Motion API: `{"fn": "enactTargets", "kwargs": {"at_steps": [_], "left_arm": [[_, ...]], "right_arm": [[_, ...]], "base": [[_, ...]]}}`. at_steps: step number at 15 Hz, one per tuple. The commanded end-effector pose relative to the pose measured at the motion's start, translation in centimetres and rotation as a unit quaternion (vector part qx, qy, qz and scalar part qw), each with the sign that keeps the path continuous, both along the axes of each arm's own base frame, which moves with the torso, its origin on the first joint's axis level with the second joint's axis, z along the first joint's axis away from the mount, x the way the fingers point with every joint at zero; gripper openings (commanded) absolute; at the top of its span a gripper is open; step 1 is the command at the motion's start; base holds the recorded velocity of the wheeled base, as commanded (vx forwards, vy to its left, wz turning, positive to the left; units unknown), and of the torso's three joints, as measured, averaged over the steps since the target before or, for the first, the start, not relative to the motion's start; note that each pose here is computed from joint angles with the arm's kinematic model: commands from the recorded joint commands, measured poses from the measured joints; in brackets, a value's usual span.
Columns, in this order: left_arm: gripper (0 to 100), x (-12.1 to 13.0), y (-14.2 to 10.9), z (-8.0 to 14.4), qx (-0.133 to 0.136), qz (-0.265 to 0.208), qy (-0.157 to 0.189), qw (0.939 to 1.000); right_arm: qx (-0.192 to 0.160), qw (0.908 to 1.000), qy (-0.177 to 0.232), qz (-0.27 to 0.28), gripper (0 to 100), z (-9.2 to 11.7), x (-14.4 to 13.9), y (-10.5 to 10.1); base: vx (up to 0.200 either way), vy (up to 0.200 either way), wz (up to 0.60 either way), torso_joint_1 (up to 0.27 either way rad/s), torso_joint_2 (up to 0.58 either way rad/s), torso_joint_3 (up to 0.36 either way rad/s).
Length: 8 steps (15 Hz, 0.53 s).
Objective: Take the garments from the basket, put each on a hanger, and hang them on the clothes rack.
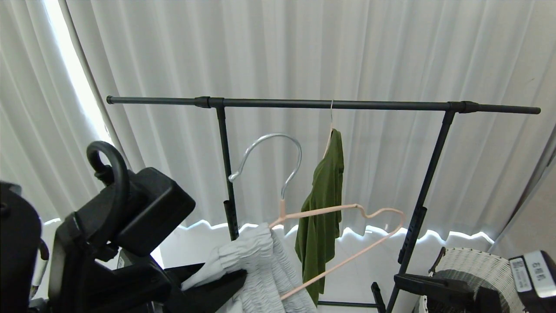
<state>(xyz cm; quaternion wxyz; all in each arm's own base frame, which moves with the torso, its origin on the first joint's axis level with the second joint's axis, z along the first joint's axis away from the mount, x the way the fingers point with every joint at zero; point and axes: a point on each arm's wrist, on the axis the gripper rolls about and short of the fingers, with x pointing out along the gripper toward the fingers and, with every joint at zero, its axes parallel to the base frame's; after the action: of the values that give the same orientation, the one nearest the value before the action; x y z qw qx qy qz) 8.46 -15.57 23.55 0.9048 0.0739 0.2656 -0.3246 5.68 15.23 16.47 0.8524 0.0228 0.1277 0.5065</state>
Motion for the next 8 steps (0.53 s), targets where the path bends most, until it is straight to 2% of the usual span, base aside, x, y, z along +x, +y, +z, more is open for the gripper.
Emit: {"fn": "enactTargets", "kwargs": {"at_steps": [1, 4, 6, 8], "left_arm": [[0, 0.2, -0.2, 0.6, -0.01, 0.005, -0.007, 0.9999], [0, 0.4, -0.7, 2.1, -0.061, 0.005, -0.034, 0.9975], [0, 0.3, -0.7, 2.7, -0.071, 0.002, -0.039, 0.9967], [0, 0.3, -0.7, 3.2, -0.079, 0.003, -0.043, 0.9959]], "right_arm": [[-0.028, 0.9994, 0.018, -0.006, 100, -1.0, 0.7, 1.3], [-0.053, 0.9981, 0.03, -0.007, 100, -1.9, 1.4, 2.6], [-0.064, 0.9969, 0.039, -0.021, 100, -2.3, 2.6, 3.3], [-0.082, 0.9937, 0.049, -0.058, 100, -3.1, 4.3, 3.4]], "base": [[0.0, 0.0, 0.0, 0.0, 0.0, 0.0], [0.0, 0.0, 0.0, 0.0, 0.0, 0.0], [0.0, 0.0, 0.0, 0.0, 0.0, 0.0], [0.0, 0.0, 0.0, 0.0, 0.0, 0.0]]}}
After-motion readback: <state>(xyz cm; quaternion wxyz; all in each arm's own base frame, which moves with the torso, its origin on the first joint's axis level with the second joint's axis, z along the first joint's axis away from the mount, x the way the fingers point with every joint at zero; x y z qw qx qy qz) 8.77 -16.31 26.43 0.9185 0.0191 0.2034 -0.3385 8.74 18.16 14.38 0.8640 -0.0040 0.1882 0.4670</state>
